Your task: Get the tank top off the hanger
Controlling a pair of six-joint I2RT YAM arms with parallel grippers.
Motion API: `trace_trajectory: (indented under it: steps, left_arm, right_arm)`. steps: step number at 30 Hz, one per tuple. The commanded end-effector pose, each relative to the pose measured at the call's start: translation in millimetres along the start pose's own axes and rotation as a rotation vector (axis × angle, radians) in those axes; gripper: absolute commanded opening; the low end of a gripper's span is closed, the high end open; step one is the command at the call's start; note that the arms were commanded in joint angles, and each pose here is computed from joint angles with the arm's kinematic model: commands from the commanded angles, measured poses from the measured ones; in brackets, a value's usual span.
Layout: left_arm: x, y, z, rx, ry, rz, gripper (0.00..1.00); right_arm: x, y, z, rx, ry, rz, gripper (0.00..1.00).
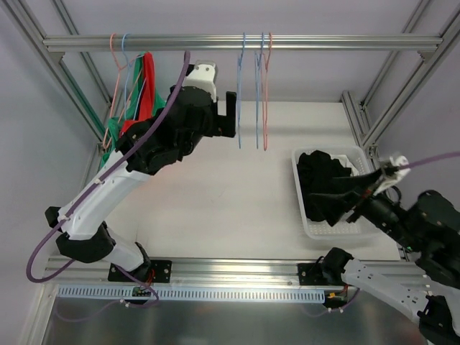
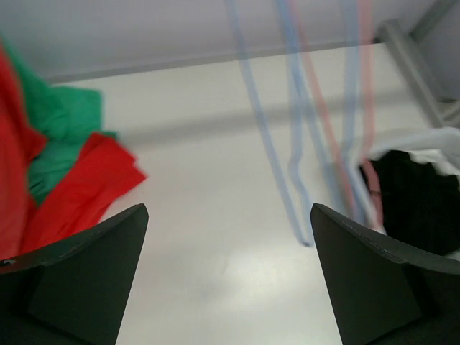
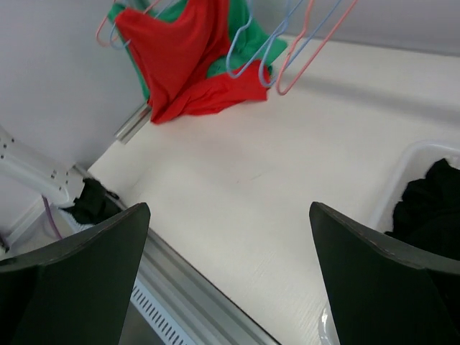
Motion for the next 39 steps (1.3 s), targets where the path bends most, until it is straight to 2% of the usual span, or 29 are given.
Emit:
trace_trajectory:
  steps: [1, 4, 9, 11, 16, 18, 20, 28, 30, 39]
  left_arm:
    - [26, 76, -21, 0.043, -0.051, -0.230, 0.99]
    - [37, 127, -27, 0.079, -0.072, -0.355, 0.99]
    - [33, 168, -25, 0.129, 0.006, -0.340, 0.99]
    - [27, 184, -29, 0.134, 0.007, -0.393, 0.99]
    - [9, 208, -39, 0.147, 0.034, -0.417, 0.93]
    - [0, 214, -46, 0.152, 0.045, -0.397, 0.89]
    - [-5, 214, -49, 0.141, 0.050, -0.387, 0.78]
    - [-28, 222, -64, 0.093, 0.051, -0.397, 0.71]
    - [-36, 227, -62, 0.083, 0.064, -0.415, 0.65]
    - [-42, 236, -57, 0.034, 0.094, -0.460, 0.66]
  right_arm:
    - [-38, 30, 6, 0.039, 0.102, -0.211, 1.00]
    - [-55, 39, 17, 0.039, 0.160, -0.265, 1.00]
    - [-70, 48, 27, 0.028, 0.179, -0.333, 0.99]
    - [-77, 52, 33, 0.030, 0.193, -0.348, 0.99]
    - [-87, 62, 45, 0.043, 0.212, -0.396, 0.98]
    - [-90, 68, 51, 0.053, 0.221, -0.423, 0.98]
    - [-91, 70, 54, 0.057, 0.228, -0.436, 0.98]
    - [-89, 76, 54, 0.052, 0.190, -0.478, 0.98]
    - [-90, 77, 53, 0.051, 0.186, -0.479, 0.98]
    - [-97, 79, 60, 0.057, 0.204, -0.487, 0.98]
Point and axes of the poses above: each gripper's point midway between its finger pads, its own x axis back along the fingers, its own y axis along the line the jaws close on, z = x × y, the point moved 6 cm from there along x, back along the fingers, and after that the axes turned 11 degrees about x, right-handed, at the moved point
